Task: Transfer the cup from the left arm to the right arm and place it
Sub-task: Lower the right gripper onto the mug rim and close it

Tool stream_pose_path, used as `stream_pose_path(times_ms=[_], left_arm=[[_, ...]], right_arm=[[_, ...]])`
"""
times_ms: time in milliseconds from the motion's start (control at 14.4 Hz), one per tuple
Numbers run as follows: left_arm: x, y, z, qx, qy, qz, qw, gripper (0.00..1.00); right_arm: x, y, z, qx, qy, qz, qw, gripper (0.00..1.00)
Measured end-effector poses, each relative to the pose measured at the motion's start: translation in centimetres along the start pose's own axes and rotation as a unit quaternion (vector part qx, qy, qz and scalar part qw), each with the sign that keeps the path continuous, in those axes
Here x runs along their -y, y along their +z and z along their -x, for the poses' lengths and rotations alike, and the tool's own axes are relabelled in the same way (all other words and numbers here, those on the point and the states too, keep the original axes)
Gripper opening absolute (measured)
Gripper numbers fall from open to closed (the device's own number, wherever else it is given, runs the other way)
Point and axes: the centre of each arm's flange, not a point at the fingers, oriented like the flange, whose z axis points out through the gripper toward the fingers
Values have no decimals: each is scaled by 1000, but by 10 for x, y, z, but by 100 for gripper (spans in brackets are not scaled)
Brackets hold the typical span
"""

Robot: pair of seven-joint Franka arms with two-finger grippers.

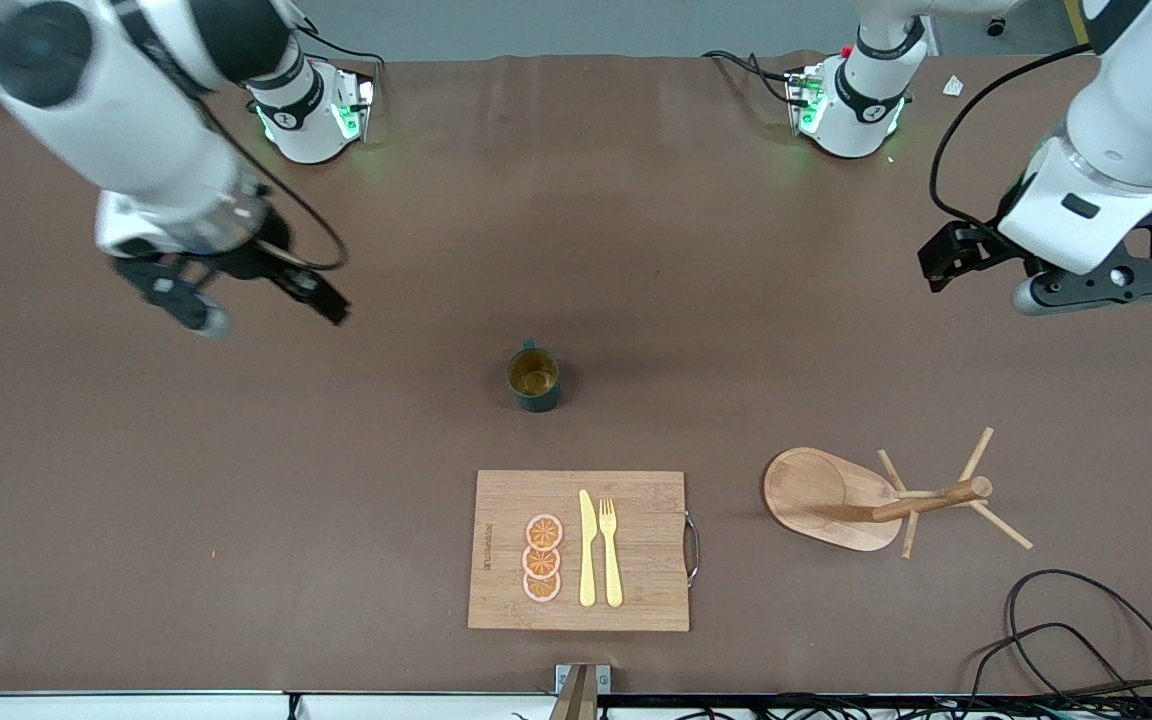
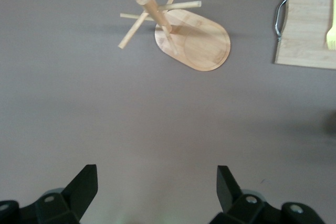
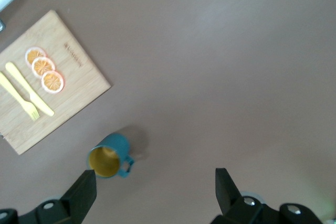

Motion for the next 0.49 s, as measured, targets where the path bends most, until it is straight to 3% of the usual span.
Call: stream_pose_path(times_ms=[486], left_arm=[[45,5,-5,23,53,2,998,100]], right_arm=[[119,149,67,2,40,9,999,100]])
